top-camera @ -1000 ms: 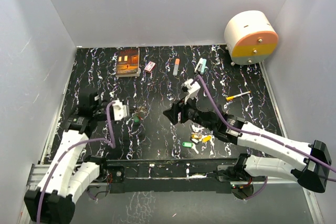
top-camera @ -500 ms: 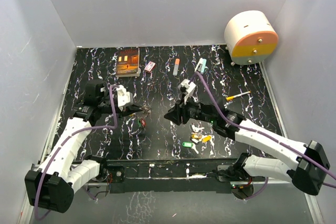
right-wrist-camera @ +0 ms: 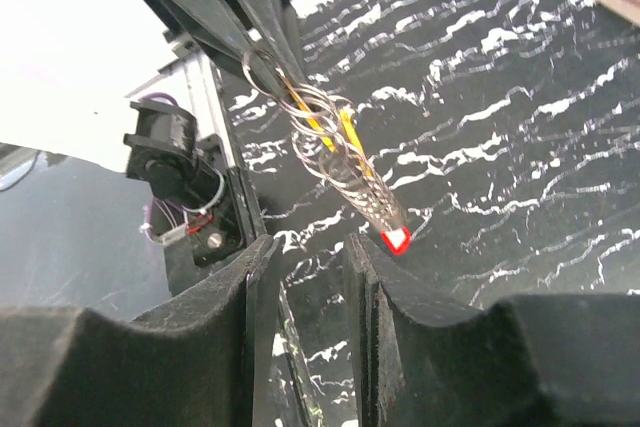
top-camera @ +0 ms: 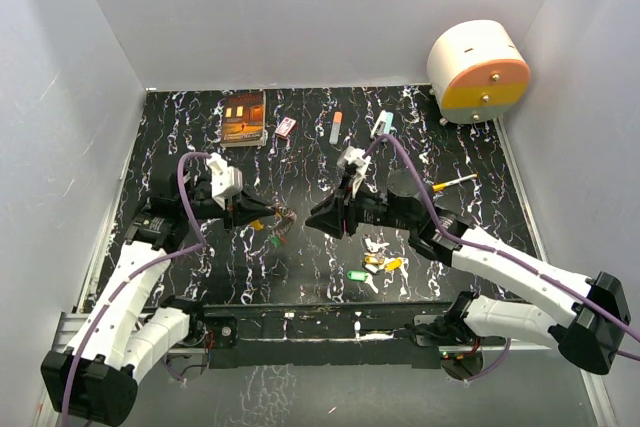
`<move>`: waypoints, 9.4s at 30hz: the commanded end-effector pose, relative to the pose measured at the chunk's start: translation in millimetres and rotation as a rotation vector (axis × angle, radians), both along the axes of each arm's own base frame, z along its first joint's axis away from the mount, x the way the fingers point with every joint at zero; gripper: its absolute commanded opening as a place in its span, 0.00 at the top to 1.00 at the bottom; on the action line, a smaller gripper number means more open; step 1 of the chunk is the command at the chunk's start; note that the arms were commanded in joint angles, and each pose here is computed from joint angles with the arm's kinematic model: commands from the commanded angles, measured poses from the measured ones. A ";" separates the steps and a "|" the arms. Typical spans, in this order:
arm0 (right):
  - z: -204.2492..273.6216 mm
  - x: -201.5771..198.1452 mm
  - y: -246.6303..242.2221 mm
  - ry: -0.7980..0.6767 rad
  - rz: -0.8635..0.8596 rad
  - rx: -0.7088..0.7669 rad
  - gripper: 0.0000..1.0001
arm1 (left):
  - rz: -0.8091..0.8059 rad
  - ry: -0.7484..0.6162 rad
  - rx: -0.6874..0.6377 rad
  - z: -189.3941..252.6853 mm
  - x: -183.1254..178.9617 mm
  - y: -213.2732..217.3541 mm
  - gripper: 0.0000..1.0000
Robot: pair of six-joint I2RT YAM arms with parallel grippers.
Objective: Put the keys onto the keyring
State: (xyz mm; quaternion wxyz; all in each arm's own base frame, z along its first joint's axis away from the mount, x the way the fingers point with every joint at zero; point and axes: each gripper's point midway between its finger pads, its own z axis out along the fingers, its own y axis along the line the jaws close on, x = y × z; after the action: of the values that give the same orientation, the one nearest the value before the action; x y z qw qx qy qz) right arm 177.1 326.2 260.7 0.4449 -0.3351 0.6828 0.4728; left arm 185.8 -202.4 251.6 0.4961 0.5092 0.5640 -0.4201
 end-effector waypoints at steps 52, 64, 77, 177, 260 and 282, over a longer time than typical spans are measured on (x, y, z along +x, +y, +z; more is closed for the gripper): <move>50.5 4.0 62.0 -0.131 0.160 0.146 0.74 | -0.071 0.324 -0.049 -2.7 -17.1 -26.2 1.00; 45.5 7.8 60.3 -0.129 0.136 0.130 0.82 | -0.081 0.326 -0.053 0.5 -19.9 -28.2 1.00; 46.5 -0.4 55.2 -0.101 0.160 0.091 0.93 | -0.111 0.243 0.039 -13.8 -25.9 -20.4 0.71; 2.6 -23.6 41.8 0.506 0.150 -0.374 0.93 | -0.299 0.210 0.230 -39.9 -58.2 -39.2 0.76; 5.9 -40.9 30.9 0.495 0.205 -0.314 0.93 | -0.378 0.229 0.155 -20.4 -68.7 -49.4 0.86; 2.4 -40.4 29.8 0.496 0.239 -0.394 0.93 | -0.441 0.251 0.215 -30.1 -79.4 -51.6 1.00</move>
State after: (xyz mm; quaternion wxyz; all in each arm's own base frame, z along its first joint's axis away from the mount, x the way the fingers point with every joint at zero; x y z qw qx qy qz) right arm 128.3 346.6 237.6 0.0972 -0.3496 0.8270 0.4295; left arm 118.6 -253.3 210.2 0.2692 0.6038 0.5596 -0.4998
